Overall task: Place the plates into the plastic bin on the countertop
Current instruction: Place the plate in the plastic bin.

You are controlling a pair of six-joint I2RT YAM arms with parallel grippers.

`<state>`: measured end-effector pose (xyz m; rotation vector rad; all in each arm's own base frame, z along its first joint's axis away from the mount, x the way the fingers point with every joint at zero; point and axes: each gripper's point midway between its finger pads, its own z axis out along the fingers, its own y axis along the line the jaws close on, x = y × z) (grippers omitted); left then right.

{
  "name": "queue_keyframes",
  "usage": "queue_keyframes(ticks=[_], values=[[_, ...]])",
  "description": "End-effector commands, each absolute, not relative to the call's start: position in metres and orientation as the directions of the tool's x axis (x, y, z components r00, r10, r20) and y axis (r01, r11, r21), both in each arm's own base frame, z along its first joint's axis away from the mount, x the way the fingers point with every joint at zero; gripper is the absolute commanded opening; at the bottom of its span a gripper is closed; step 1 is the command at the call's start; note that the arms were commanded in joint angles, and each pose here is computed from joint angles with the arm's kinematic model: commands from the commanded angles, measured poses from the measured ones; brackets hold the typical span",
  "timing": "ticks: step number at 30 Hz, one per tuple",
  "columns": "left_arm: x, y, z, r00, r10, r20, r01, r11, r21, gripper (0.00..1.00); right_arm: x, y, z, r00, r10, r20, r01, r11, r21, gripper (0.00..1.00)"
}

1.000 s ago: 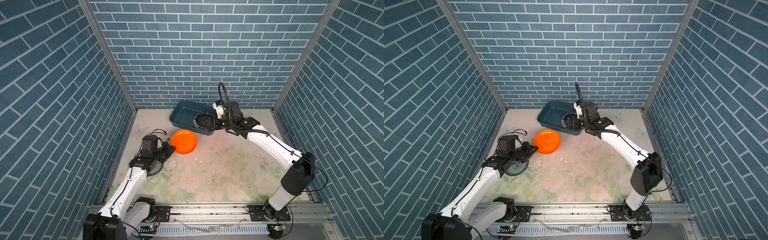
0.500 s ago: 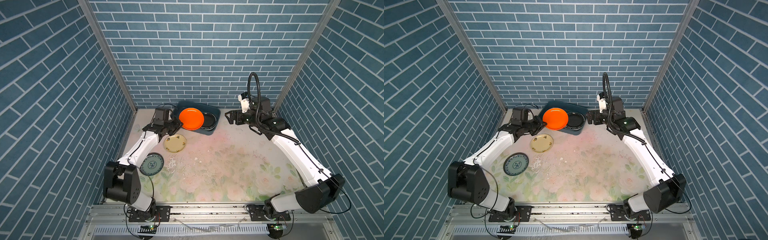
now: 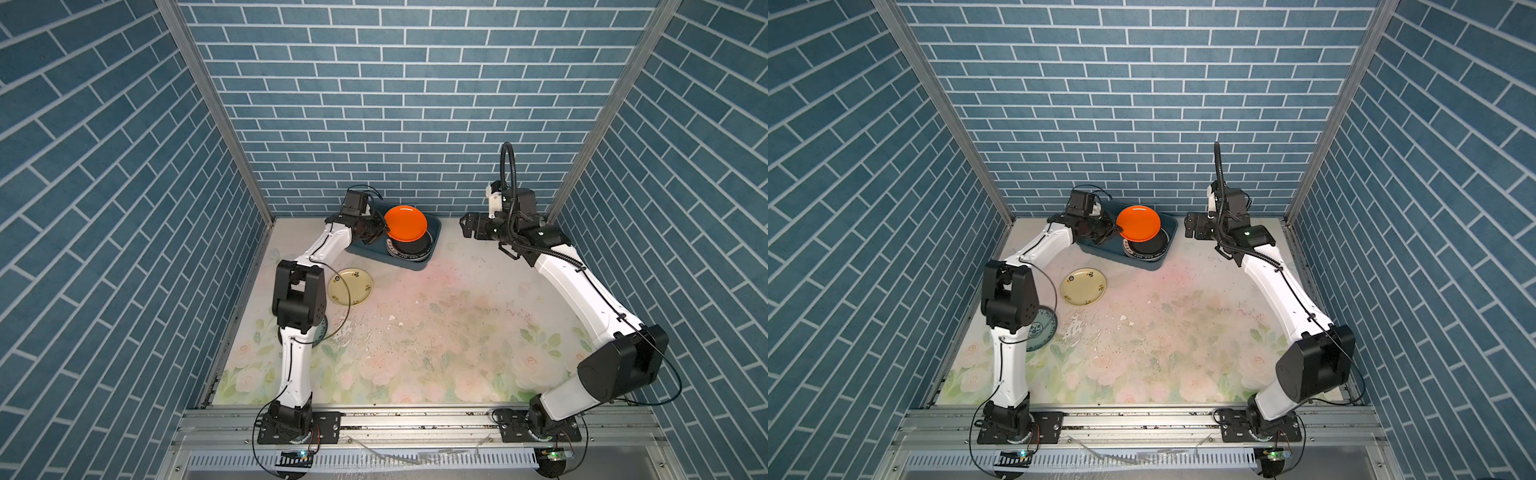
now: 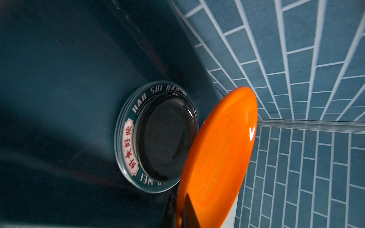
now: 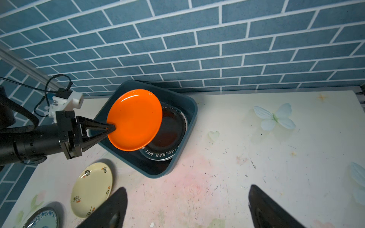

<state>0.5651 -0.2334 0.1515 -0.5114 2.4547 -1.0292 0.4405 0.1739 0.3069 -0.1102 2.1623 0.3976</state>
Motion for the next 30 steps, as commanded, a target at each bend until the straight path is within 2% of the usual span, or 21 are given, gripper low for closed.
queue_keyframes(ticks=[1,8,15,19,22,30], values=[[0.562,-0.249,0.132,-0.889,-0.422,-0.178,-0.173,0.669,-0.723,0.0,0.455,0.168,0.32,-0.548,0.154,-0.822,-0.161,0.945,0.284,0.95],[0.578,-0.263,0.097,-0.879,-0.459,-0.126,-0.237,0.651,-0.721,0.0,0.464,0.163,0.306,-0.566,0.202,-0.799,-0.1,0.945,0.31,0.94],[0.589,-0.261,0.09,-0.878,-0.453,-0.157,-0.228,0.681,-0.696,0.0,0.469,0.158,0.299,-0.571,0.209,-0.794,-0.064,0.952,0.298,0.94],[0.59,-0.261,0.083,-0.876,-0.46,-0.146,-0.245,0.684,-0.687,0.05,0.47,0.156,0.296,-0.573,0.21,-0.792,-0.054,0.955,0.293,0.94],[0.589,-0.261,0.077,-0.876,-0.463,-0.135,-0.257,0.686,-0.681,0.14,0.471,0.156,0.294,-0.574,0.211,-0.791,-0.05,0.955,0.291,0.94],[0.586,-0.261,0.078,-0.883,-0.449,-0.137,-0.249,0.695,-0.675,0.23,0.473,0.155,0.292,-0.579,0.213,-0.787,-0.047,0.955,0.293,0.94]])
